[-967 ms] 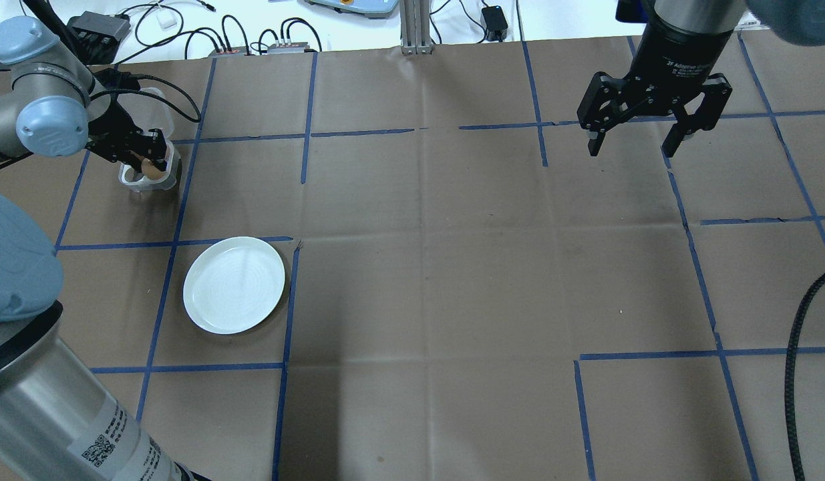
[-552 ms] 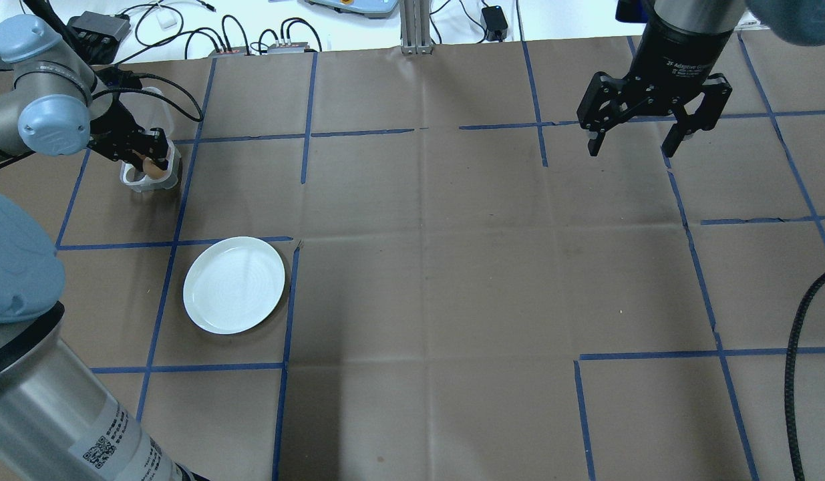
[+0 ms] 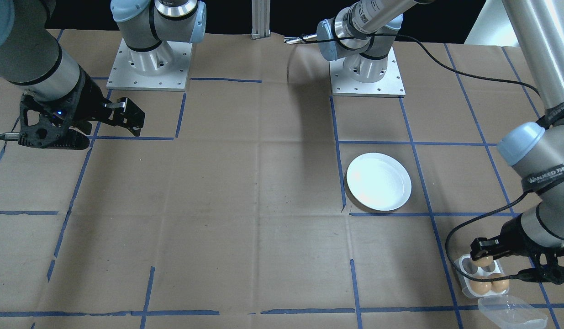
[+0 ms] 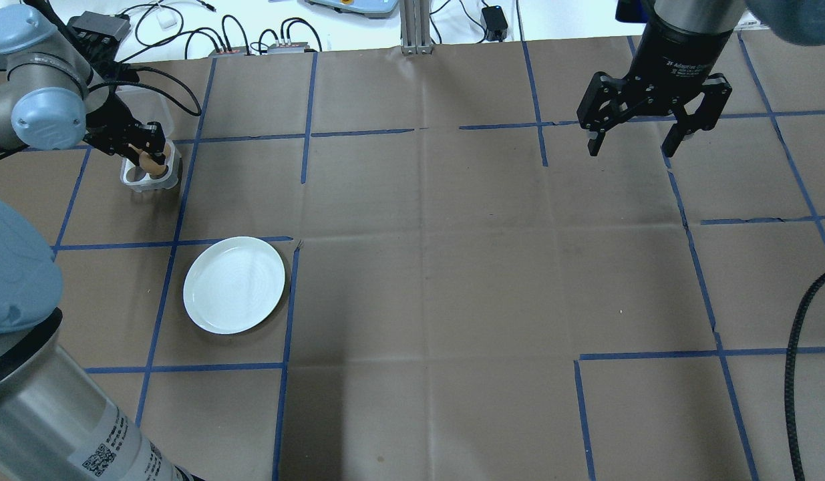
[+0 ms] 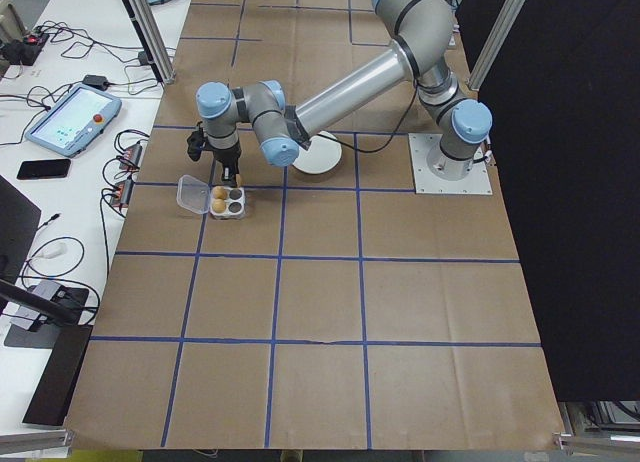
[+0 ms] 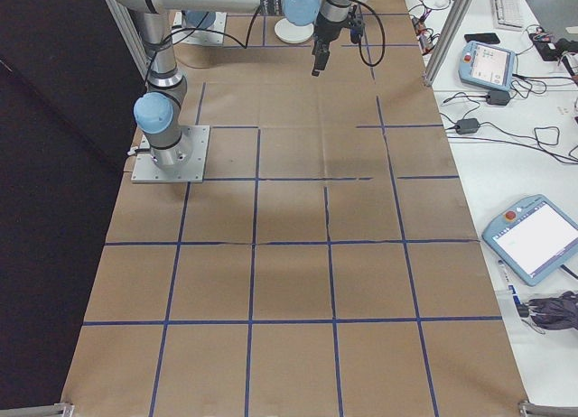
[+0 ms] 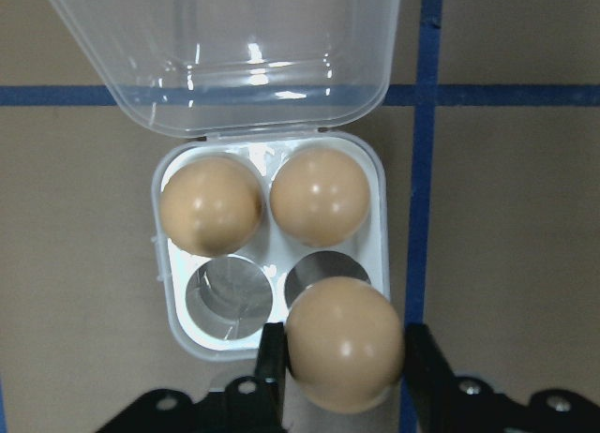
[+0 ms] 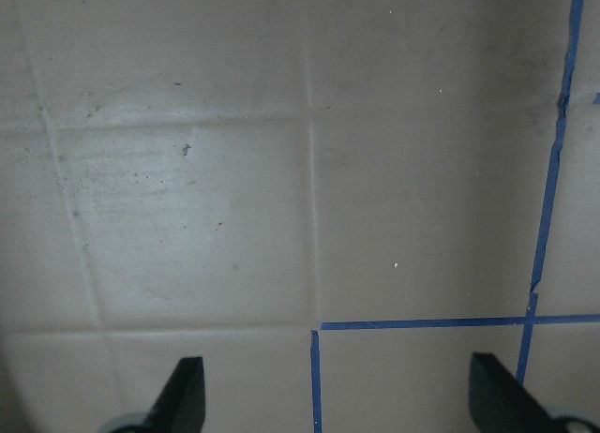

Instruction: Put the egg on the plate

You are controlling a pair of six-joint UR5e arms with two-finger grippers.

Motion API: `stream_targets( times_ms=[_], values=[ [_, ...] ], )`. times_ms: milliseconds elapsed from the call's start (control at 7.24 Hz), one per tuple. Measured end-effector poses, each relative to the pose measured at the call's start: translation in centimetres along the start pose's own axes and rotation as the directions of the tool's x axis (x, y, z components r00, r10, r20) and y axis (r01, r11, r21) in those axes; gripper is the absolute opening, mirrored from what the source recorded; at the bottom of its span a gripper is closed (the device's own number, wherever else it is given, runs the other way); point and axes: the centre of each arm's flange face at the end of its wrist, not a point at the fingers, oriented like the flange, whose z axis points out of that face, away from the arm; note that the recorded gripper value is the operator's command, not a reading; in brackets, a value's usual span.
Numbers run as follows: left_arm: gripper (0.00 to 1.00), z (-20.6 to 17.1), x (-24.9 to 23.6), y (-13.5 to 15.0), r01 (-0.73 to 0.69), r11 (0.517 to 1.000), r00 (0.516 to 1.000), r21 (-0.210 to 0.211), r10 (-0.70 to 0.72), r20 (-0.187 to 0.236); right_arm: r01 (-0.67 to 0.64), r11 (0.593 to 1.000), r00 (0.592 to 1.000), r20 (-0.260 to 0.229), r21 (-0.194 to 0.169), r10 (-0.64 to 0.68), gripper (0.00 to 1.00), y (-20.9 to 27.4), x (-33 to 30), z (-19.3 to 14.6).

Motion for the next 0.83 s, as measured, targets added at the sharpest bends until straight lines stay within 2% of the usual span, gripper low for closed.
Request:
stream_targets(
  times_ms=[138,414,691,829],
  values=[
    [0.01,-2.6,1.1,1.8,0.007,1.0,1.0,-0.01,-0.007,-0.003,0.0,1.0,1.0,0.0,0.0,0.0,1.0,0.0,0.0,0.0],
    [0.01,-4.7,6.0,6.4,0.033,0.998,0.999,-0.044,-0.034,-0.016,0.0,1.0,1.0,-0.001,0.0,0.0,1.0,0.0,0.0,0.0],
    [0.01,-3.8,12.9,12.1,0.045,0.994,0.998,-0.098,-0.049,-0.033,0.0,1.0,1.0,0.0,0.0,0.0,1.0,0.0,0.0,0.0],
    [0.01,-2.1,15.2,14.9,0.055,0.989,0.997,-0.137,-0.061,-0.039,0.0,1.0,1.0,0.0,0.0,0.0,1.0,0.0,0.0,0.0]
  ],
)
